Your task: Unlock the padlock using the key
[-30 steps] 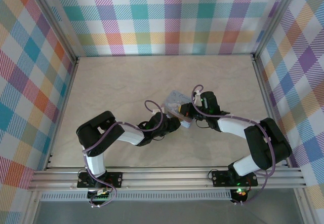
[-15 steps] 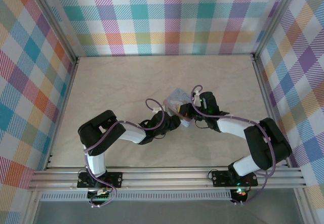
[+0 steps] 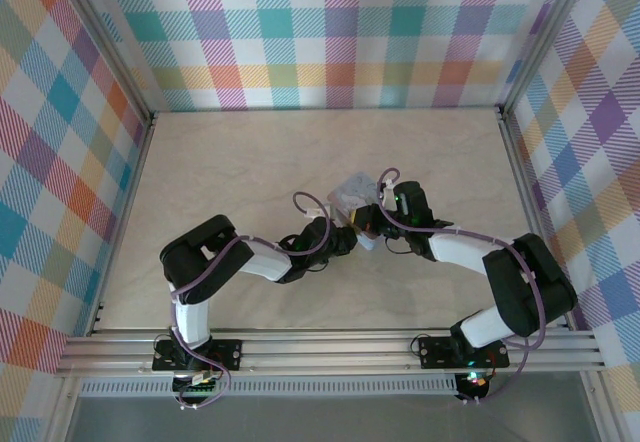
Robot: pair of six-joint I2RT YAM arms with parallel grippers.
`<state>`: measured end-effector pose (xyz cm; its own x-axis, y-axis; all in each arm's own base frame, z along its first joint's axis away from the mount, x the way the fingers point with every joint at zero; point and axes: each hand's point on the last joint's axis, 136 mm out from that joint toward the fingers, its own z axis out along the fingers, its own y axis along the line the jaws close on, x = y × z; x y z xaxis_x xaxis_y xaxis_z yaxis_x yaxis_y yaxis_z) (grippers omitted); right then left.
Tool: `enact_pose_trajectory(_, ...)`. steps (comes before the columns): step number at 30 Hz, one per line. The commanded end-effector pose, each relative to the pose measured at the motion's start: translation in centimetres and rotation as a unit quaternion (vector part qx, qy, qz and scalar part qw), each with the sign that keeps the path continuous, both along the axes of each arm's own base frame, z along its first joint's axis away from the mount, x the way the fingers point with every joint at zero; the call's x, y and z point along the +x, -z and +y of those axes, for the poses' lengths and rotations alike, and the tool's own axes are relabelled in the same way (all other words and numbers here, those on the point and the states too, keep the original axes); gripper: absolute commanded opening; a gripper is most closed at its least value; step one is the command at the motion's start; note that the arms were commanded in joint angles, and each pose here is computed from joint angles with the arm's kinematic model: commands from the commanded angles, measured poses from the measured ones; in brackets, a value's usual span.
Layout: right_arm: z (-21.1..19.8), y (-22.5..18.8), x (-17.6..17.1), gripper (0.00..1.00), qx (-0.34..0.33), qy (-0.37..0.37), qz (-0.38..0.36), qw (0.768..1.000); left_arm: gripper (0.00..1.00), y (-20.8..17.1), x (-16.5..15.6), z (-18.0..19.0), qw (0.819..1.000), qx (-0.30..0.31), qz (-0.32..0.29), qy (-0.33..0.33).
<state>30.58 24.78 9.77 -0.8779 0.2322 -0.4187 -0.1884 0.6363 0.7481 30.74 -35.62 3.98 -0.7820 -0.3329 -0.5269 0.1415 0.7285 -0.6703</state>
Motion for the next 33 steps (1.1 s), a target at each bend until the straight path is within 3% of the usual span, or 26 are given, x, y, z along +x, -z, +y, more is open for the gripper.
enact_pose_trajectory(1, -0.7, 3.5, -3.6, 0.0, -0.038, -0.02, 0.078, 0.996, 0.28, -0.7, 1.7, 0.2, 1.0, 0.007, -0.028, -0.012)
enact_pose_trajectory(14, -2.7, -0.9, -4.6, 0.0, -0.045, -0.023, -0.002, 0.999, 0.28, -2.7, 0.2, -0.4, 1.0, -0.02, -0.009, 0.02)
enact_pose_trajectory(33, -4.8, 1.8, -9.9, 0.0, -0.098, -0.039, -0.027, 0.994, 0.29, -5.1, -1.2, -2.0, 0.994, -0.074, 0.066, 0.04)
